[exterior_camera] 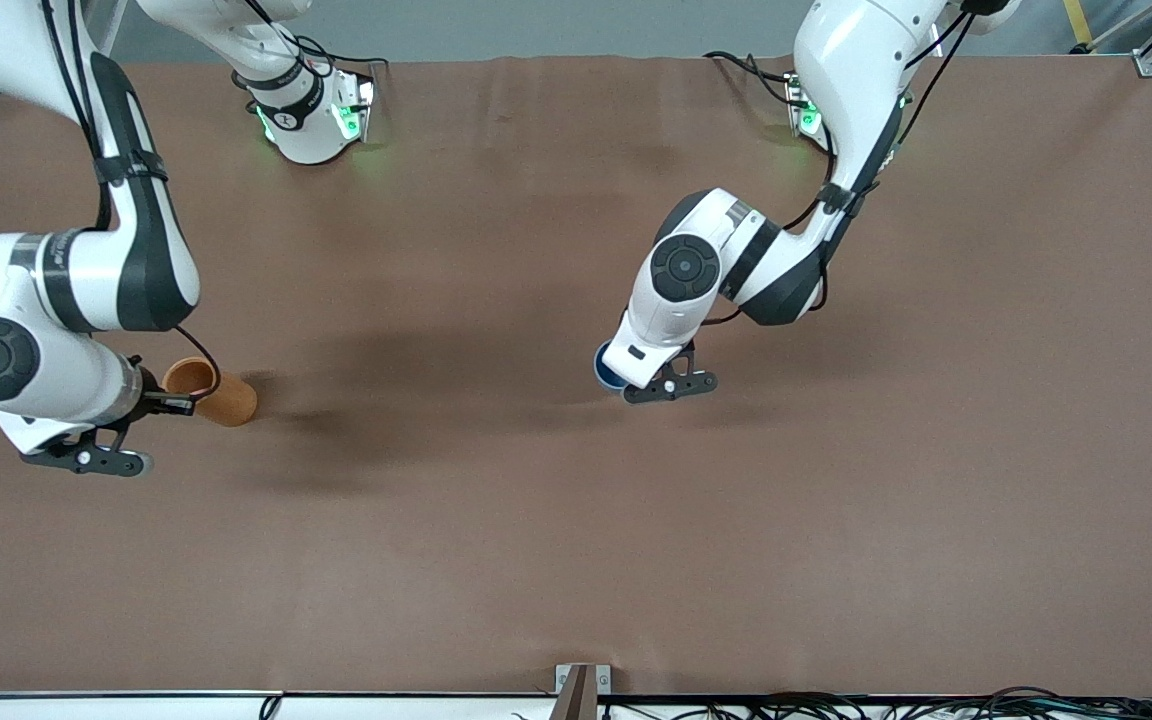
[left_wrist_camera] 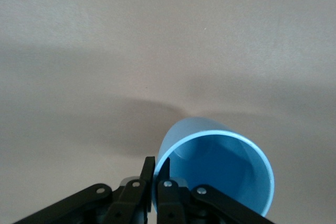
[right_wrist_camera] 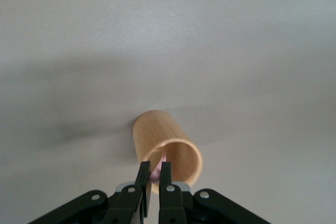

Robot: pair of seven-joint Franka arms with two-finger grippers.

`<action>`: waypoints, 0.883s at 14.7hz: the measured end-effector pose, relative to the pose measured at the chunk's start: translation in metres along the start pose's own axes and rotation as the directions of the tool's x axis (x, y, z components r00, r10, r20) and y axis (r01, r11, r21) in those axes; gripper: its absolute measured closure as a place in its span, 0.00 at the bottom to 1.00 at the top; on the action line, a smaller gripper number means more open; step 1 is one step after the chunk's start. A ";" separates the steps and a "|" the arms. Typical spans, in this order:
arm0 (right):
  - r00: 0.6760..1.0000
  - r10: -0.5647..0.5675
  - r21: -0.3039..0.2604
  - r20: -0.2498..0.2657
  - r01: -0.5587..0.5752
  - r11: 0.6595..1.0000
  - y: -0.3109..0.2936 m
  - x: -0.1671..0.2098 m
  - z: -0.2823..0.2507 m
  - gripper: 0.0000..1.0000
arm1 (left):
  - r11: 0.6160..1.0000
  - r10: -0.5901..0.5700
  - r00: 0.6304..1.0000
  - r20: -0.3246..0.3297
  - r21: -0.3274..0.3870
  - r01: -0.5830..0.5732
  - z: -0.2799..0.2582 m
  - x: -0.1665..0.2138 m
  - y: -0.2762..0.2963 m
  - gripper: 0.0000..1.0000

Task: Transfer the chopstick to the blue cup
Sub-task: 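Set the blue cup mid-table with the left gripper while the right gripper carries the stick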

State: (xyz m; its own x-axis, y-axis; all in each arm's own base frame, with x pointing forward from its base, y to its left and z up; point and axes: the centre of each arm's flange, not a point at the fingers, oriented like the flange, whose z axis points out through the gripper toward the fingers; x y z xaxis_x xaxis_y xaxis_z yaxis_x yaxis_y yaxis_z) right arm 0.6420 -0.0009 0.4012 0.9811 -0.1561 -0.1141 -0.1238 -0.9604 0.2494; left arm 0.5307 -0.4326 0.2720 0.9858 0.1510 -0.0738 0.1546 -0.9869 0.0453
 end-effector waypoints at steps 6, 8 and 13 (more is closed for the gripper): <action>0.997 0.029 0.023 -0.071 -0.028 0.999 0.034 -0.069 -0.132 0.90 | 1.000 0.011 1.000 0.012 0.022 -0.011 0.018 -0.003 0.001 0.95; 0.992 0.025 0.062 -0.127 -0.017 0.998 0.032 -0.092 -0.169 0.90 | 1.000 0.012 1.000 0.012 0.024 -0.013 0.019 -0.003 0.000 0.88; 0.969 -0.046 0.191 -0.243 0.094 0.977 -0.030 -0.121 -0.218 0.90 | 1.000 0.012 1.000 -0.012 0.013 -0.012 -0.001 0.003 0.001 0.41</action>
State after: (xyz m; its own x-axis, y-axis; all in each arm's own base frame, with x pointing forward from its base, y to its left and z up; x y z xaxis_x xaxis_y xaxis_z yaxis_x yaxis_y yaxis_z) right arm 0.5590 0.0972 0.6173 0.9924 -0.0511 0.1121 -0.0569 -0.9972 0.0488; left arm 0.5338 -0.4334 0.2726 0.9883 0.1399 -0.0609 0.1421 -0.9893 0.0336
